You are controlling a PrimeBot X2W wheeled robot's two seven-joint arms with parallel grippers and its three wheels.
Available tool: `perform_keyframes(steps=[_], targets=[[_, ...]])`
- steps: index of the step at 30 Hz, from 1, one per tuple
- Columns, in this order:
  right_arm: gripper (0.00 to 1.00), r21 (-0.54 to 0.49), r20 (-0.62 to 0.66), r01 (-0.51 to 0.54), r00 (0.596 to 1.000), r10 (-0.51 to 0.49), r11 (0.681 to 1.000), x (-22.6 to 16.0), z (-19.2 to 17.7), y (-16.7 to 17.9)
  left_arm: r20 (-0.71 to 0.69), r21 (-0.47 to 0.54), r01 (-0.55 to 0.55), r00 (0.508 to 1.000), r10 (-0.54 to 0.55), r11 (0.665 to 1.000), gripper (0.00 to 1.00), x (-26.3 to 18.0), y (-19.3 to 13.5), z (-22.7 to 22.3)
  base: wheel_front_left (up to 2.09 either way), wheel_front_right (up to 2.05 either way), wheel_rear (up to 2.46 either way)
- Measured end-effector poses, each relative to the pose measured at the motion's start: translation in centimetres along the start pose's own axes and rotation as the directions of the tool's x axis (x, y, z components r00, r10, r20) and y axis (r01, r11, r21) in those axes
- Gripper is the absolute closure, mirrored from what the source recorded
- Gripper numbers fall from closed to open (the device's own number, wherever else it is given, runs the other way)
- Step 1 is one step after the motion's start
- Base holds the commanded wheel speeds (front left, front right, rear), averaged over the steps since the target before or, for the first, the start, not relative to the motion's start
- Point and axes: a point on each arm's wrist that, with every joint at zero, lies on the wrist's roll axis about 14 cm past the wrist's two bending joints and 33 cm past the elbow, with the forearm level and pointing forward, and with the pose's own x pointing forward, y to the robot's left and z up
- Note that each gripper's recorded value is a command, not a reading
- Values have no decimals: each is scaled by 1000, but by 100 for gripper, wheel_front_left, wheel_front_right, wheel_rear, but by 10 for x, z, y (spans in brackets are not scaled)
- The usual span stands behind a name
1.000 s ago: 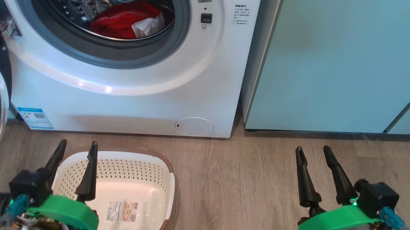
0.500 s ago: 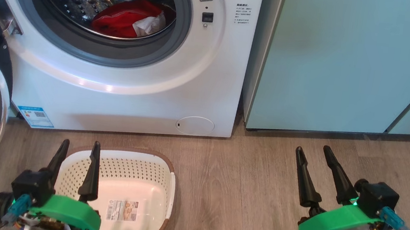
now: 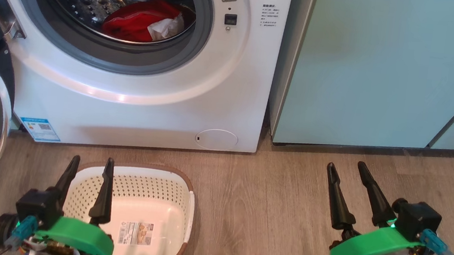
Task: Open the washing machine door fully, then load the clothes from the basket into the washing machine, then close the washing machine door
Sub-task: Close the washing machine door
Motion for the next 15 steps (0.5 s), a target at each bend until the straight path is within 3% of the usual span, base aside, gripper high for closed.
perform_keyframes(steps=[7,15], targets=[[0,0,0,-1,1000,1,1000,0,0,0,-2,-24,-10,1000,10,1000,0,0,2,-1,-71,71,0],[0,0,2,-4,1000,4,1000,1,1,1,4,-23,-11,1000,11,1000,0,0,2,1,-176,176,0]])
